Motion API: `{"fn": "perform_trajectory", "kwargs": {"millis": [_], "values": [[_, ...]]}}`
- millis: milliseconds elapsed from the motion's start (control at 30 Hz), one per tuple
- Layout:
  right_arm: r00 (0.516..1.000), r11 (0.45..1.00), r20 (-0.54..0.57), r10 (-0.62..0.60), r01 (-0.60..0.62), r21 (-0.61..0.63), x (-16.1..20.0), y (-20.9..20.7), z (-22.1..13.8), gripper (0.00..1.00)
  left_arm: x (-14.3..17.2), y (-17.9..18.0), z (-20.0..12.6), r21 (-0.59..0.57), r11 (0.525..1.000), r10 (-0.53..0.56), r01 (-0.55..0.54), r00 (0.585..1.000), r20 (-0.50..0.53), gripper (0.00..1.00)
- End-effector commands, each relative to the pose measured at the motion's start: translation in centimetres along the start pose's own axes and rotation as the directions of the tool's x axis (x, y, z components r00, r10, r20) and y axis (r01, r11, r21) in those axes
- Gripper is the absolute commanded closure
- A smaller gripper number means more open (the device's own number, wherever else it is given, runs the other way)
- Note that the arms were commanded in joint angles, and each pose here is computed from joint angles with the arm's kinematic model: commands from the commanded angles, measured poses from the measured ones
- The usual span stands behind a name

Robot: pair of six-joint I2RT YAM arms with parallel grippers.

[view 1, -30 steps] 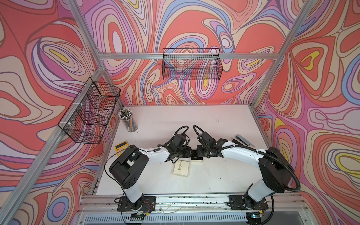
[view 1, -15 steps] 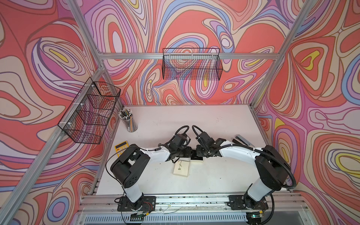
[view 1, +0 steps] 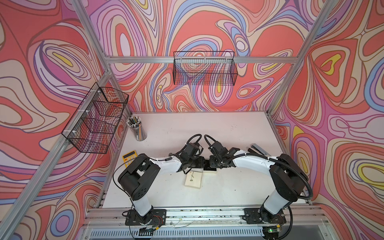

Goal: Take the rings out of the lift-off lid box
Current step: Take out the ring from the jewelry box.

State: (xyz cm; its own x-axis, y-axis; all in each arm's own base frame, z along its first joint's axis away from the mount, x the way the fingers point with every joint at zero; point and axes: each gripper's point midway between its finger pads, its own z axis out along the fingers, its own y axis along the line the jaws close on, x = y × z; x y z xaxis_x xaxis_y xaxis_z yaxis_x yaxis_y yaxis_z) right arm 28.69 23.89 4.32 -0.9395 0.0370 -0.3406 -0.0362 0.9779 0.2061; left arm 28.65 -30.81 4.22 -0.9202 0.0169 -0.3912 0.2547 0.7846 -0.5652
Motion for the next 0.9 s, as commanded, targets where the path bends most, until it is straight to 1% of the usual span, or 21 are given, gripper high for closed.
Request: {"fn": "perform_trajectory", "kwargs": {"millis": [0,133,200,300,367,567,867], "values": [[1.0,1.0,0.005,-0.009,0.009,0.017,-0.3,0.1,0.0,0.89,0.2,-0.1,0.4,0.002,1.0,-0.009,0.009,1.0,-0.016,0.57],[1.0,1.0,0.007,-0.007,0.007,0.01,-0.4,0.3,-0.2,0.92,0.3,-0.1,0.5,0.001,1.0,-0.011,0.011,1.0,-0.02,0.57],[1.0,1.0,0.014,-0.005,0.005,0.004,-0.5,0.4,-0.5,0.95,0.4,0.0,0.6,0.002,1.0,-0.012,0.012,1.0,-0.022,0.57],[1.0,1.0,0.025,-0.002,0.002,0.0,-0.7,0.4,-0.8,0.96,0.5,0.1,0.8,0.003,1.0,-0.023,0.023,0.999,-0.029,0.57],[1.0,1.0,0.031,0.004,-0.004,0.0,-0.8,0.4,-1.0,1.0,0.7,0.0,0.9,0.008,1.0,-0.028,0.028,0.999,-0.036,0.58],[0.999,1.0,0.041,0.015,-0.014,-0.015,-0.8,0.5,-1.2,1.0,1.0,0.1,1.3,0.015,0.999,-0.04,0.041,0.998,-0.049,0.58],[0.996,0.998,0.075,0.043,-0.04,-0.043,-1.3,0.7,-2.2,1.0,1.5,0.8,1.8,-0.029,0.998,-0.055,0.053,0.995,-0.078,0.59]]}}
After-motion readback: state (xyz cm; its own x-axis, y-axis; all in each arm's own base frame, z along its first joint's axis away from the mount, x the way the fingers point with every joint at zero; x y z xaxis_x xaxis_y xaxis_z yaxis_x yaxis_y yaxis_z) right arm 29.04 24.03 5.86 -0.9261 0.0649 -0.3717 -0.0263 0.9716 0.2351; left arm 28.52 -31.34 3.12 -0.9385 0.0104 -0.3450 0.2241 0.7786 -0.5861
